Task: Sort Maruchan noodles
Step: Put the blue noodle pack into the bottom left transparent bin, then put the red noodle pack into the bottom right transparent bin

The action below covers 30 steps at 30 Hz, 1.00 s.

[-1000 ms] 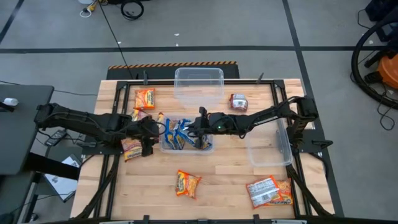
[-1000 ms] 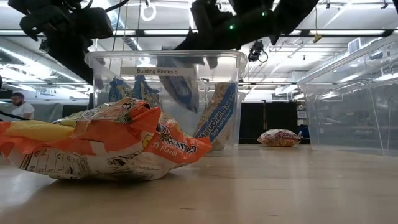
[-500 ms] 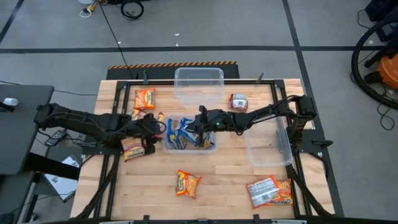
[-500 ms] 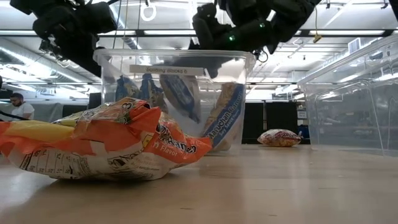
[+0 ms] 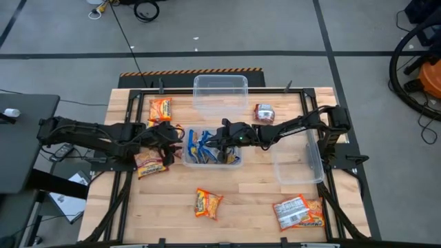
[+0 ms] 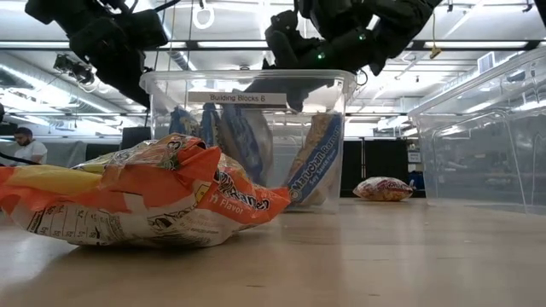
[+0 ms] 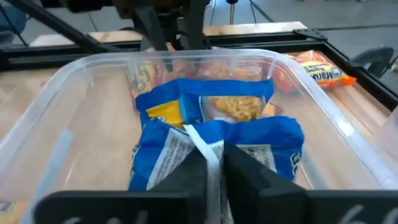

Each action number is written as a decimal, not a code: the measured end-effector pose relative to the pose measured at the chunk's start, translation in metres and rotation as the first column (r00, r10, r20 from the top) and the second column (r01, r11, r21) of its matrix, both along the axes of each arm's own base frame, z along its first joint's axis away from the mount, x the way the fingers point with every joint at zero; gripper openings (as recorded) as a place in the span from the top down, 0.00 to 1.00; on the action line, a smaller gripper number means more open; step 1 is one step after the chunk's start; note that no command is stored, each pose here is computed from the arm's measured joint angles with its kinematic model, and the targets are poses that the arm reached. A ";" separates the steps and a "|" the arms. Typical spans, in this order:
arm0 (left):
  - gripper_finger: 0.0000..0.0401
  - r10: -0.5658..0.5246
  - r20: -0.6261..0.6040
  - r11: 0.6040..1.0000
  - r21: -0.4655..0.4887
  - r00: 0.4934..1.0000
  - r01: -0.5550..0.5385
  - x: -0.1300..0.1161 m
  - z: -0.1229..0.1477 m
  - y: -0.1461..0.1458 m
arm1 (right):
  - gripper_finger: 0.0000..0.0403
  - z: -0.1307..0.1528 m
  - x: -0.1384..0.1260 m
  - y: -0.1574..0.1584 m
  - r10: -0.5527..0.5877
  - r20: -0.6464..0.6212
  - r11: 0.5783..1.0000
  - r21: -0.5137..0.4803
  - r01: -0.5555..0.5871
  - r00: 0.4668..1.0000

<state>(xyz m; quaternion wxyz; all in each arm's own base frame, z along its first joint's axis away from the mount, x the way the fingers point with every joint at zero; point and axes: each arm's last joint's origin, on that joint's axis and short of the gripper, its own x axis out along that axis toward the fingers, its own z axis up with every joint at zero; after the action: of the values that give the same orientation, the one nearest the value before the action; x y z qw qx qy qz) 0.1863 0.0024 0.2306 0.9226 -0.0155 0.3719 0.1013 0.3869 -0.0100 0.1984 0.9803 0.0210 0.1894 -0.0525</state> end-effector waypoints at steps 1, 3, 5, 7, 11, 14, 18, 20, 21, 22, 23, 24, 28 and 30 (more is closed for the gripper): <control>0.69 -0.001 0.002 1.000 0.004 1.000 0.001 0.000 0.000 0.001 | 0.81 0.001 -0.001 0.001 0.006 -0.005 1.000 0.001 -0.006 1.000; 0.69 0.002 0.011 1.000 0.005 1.000 -0.002 0.001 0.001 0.002 | 0.75 0.004 -0.002 0.002 0.018 -0.015 1.000 0.013 -0.018 1.000; 0.69 0.006 0.018 1.000 0.006 1.000 -0.006 0.001 0.001 0.002 | 0.70 0.010 -0.003 0.002 0.020 -0.049 1.000 0.020 -0.019 0.999; 0.69 0.007 0.021 1.000 0.006 1.000 -0.007 0.001 0.002 0.003 | 0.66 0.022 -0.004 0.002 0.020 -0.078 1.000 0.021 -0.019 0.997; 0.69 0.005 0.021 1.000 0.003 1.000 -0.005 0.002 0.002 0.002 | 0.62 0.041 -0.010 0.002 0.016 -0.166 0.999 0.032 -0.011 0.986; 0.69 -0.005 0.022 1.000 -0.014 1.000 0.005 0.002 0.002 0.002 | 0.62 0.064 -0.016 0.002 -0.026 -0.203 0.991 0.125 0.052 0.979; 0.69 -0.018 0.025 0.999 -0.031 1.000 0.019 0.002 0.002 0.001 | 0.62 0.099 -0.033 -0.002 -0.094 -0.253 0.965 0.215 0.151 0.963; 0.69 -0.023 0.030 0.999 -0.035 0.999 0.024 0.002 0.002 0.001 | 0.61 0.114 -0.046 -0.004 -0.123 -0.289 0.964 0.194 0.184 0.949; 0.69 -0.025 0.034 0.999 -0.038 0.999 0.026 0.002 0.002 0.001 | 0.61 0.123 -0.053 -0.005 -0.144 -0.295 0.962 0.182 0.203 0.945; 0.69 -0.030 0.042 0.999 -0.042 0.999 0.032 0.003 0.003 0.000 | 0.60 0.131 -0.061 -0.007 -0.171 -0.300 0.960 0.165 0.227 0.938; 0.69 -0.037 0.053 0.998 -0.048 0.998 0.039 0.004 0.004 0.000 | 0.58 0.138 -0.070 -0.010 -0.197 -0.315 0.956 0.148 0.253 0.928; 0.69 -0.040 0.066 0.998 -0.049 0.997 0.043 0.005 0.005 0.000 | 0.56 0.144 -0.079 -0.013 -0.224 -0.329 0.952 0.130 0.279 0.917; 0.69 -0.040 0.117 0.999 -0.019 0.992 0.043 0.014 0.006 0.001 | 0.47 0.159 -0.115 -0.027 -0.345 -0.372 0.918 0.056 0.392 0.862; 0.69 -0.042 0.120 0.999 -0.015 0.992 0.044 0.014 0.006 0.001 | 0.43 0.164 -0.133 -0.036 -0.392 -0.400 0.898 0.030 0.439 0.829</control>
<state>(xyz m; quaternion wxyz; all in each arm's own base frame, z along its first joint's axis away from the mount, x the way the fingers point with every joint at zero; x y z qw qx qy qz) 0.2006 0.0033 0.2369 0.9450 -0.0219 0.3171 0.0770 0.2540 -0.0461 0.3628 0.8858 0.1103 0.3710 -0.2561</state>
